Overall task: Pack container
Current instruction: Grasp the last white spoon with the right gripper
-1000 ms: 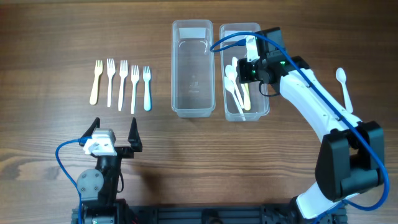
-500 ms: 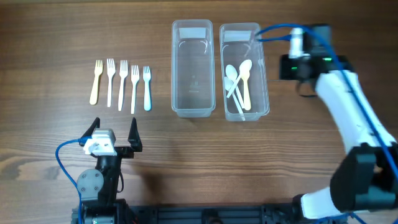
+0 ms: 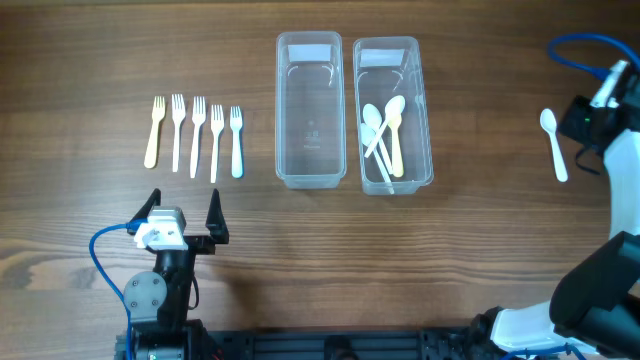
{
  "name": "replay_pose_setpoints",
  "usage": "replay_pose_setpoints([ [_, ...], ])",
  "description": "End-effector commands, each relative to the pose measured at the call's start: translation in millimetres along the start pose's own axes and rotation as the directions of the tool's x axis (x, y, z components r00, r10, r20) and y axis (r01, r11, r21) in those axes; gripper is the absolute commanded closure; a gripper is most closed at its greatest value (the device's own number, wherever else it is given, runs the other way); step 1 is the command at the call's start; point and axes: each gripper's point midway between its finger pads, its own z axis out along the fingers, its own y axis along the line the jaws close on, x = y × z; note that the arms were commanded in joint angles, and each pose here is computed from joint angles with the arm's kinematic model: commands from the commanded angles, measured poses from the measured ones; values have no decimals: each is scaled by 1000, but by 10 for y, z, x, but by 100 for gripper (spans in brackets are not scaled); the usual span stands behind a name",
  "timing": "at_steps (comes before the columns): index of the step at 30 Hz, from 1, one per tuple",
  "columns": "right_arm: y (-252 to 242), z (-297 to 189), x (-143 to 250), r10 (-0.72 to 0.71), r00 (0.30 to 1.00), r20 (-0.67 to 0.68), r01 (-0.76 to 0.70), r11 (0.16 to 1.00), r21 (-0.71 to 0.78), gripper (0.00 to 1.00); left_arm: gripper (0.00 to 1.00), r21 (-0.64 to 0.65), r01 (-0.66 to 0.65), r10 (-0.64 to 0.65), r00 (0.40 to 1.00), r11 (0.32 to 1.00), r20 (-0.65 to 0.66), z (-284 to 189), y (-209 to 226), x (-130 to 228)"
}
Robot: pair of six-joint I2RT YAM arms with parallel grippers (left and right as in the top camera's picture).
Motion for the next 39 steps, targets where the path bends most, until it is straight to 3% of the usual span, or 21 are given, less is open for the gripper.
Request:
replay_pose_setpoints([
  [1, -125, 59, -78, -61, 998, 15, 61, 998, 1, 66, 0, 22, 5, -5, 1000, 1000, -1, 1, -40, 19],
  [10, -75, 478, 144, -210, 975, -73, 207, 977, -55, 51, 0, 22, 5, -5, 1000, 1000, -1, 1, -40, 19],
  [15, -31, 770, 362, -259, 955, -143, 247, 964, -98, 16, 0, 22, 5, -5, 1000, 1000, -1, 1, -40, 19],
  [24, 62, 1141, 560, -253, 950, -186, 226, 962, -154, 17, 0, 22, 5, -5, 1000, 1000, -1, 1, -40, 19],
  [28, 99, 1250, 584, -252, 951, -180, 222, 960, -171, 21, 0, 22, 5, -5, 1000, 1000, -1, 1, -40, 19],
  [31, 126, 1272, 553, -249, 955, -163, 219, 958, -183, 31, 0, 22, 5, -5, 1000, 1000, -1, 1, -40, 19],
  [34, 202, 1268, 512, -246, 960, -137, 213, 952, -219, 49, 0, 22, 5, -5, 1000, 1000, -1, 1, -40, 19],
  [35, 238, 1263, 502, -244, 961, -128, 209, 948, -238, 62, 0, 22, 5, -5, 1000, 1000, -1, 1, -40, 19],
  [39, 282, 1257, 477, -206, 971, -123, 169, 952, -256, 79, 0, 22, 5, -5, 1000, 1000, -1, 1, -40, 19],
])
